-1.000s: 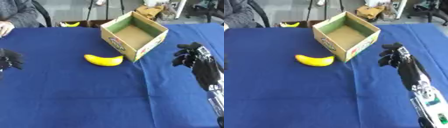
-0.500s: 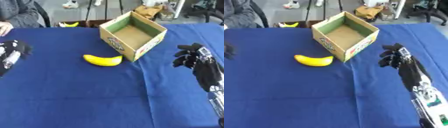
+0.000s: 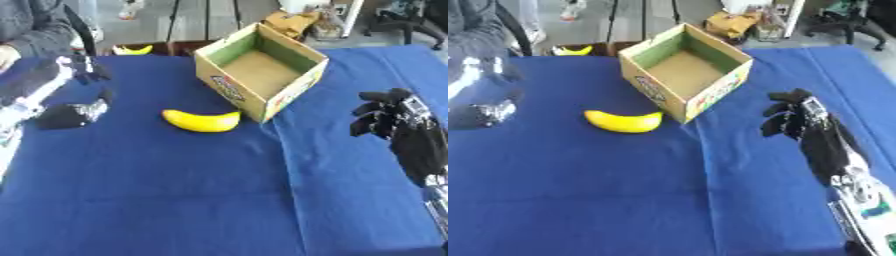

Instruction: Pick up objects on the table and place them in the box.

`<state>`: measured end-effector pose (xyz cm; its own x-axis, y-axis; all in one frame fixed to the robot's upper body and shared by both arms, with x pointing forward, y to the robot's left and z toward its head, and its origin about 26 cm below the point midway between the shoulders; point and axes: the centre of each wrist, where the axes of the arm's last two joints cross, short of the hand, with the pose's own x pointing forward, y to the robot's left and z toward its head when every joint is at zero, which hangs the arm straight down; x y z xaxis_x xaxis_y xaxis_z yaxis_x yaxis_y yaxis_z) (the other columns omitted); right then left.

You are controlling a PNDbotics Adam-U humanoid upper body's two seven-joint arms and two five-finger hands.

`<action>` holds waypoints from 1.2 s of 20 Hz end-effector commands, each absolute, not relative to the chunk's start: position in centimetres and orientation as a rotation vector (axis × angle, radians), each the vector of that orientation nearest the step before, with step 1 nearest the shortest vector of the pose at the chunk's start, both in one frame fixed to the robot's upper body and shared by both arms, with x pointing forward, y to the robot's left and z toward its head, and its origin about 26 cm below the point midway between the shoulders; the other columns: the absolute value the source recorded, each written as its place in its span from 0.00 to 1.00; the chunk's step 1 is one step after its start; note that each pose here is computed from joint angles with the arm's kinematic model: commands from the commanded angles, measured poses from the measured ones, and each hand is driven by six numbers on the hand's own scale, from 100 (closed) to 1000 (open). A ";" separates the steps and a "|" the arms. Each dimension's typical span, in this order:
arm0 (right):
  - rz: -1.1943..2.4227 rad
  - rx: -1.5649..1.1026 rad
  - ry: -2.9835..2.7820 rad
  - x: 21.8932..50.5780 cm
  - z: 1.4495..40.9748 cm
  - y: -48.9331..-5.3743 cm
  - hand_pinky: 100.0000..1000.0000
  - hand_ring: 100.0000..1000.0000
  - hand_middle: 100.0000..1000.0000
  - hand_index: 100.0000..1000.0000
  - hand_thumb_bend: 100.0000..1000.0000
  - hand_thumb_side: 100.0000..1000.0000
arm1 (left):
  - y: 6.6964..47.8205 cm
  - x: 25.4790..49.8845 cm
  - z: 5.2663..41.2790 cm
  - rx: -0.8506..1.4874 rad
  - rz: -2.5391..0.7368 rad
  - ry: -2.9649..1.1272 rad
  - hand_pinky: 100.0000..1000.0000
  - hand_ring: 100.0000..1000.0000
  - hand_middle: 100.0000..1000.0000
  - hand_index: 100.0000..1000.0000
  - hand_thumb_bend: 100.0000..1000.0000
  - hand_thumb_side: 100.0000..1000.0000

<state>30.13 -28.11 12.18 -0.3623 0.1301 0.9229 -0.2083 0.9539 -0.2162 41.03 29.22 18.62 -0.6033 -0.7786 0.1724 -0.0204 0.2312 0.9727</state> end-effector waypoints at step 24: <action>0.444 0.089 -1.973 30.4 14.6 -27.4 0.53 0.52 0.55 0.79 0.00 1.00 | 24.6 46.2 15.7 0.853 -1.666 -1.683 0.63 0.66 0.63 0.72 0.37 0.52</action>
